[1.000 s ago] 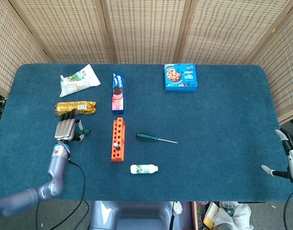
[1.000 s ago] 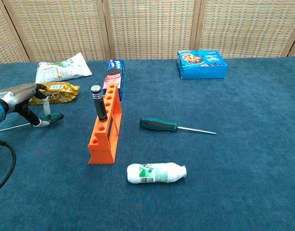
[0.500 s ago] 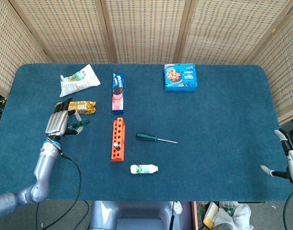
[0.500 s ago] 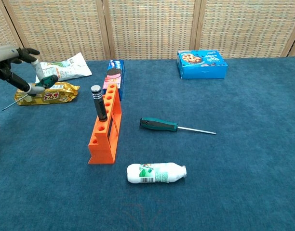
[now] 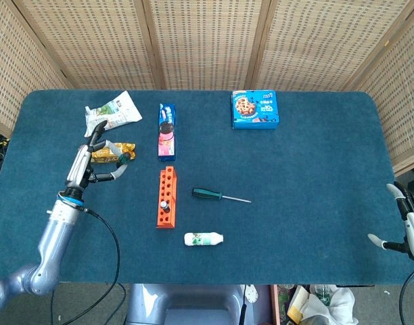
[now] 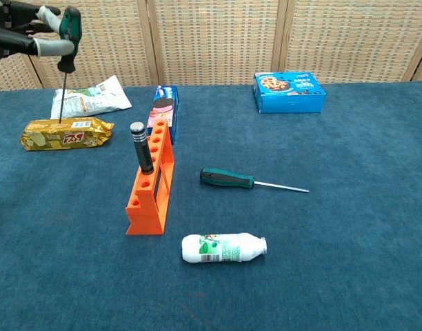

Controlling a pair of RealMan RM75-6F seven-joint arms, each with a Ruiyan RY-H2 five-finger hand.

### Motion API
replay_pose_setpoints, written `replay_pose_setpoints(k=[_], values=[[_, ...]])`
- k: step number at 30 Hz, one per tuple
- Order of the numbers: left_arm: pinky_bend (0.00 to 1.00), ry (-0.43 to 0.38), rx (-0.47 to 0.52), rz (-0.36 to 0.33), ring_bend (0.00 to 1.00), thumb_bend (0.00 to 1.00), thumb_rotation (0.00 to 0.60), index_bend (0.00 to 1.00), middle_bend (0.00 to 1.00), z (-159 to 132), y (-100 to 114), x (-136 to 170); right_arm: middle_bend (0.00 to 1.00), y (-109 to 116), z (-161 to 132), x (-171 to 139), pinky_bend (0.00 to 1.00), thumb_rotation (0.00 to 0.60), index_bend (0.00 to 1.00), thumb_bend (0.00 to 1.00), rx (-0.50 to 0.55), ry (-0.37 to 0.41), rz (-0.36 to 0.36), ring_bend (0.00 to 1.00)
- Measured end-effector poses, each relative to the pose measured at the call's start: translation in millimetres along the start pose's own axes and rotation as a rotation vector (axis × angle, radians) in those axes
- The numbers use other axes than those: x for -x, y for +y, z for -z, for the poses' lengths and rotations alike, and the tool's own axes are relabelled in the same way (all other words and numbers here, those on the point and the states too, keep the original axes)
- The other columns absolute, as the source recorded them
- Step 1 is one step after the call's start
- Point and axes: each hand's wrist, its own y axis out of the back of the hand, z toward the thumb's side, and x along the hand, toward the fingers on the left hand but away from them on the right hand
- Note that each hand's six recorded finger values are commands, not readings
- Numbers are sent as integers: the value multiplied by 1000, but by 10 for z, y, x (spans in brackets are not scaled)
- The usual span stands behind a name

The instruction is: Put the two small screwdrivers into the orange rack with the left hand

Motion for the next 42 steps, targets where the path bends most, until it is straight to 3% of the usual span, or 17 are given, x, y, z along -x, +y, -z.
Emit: replay_pose_setpoints(k=[5, 11, 19, 42], values=[[0, -80, 235, 48, 0, 542, 600, 664, 0, -176, -152, -4, 0, 3, 6, 2, 0, 600, 0, 0, -1, -2, 1, 0], [0, -120, 346, 112, 0, 542, 600, 664, 0, -299, -433, -105, 0, 0, 17, 10, 0, 600, 0, 0, -2, -6, 0, 0], [0, -95, 369, 139, 0, 546, 600, 664, 0, -253, -671, -224, 0, 20, 54, 29, 0, 600, 0, 0, 2, -20, 4, 0], [0, -66, 379, 176, 0, 551, 600, 664, 0, -77, -869, -238, 0, -4, 75, 56, 0, 600, 0, 0, 4, -28, -7, 0]])
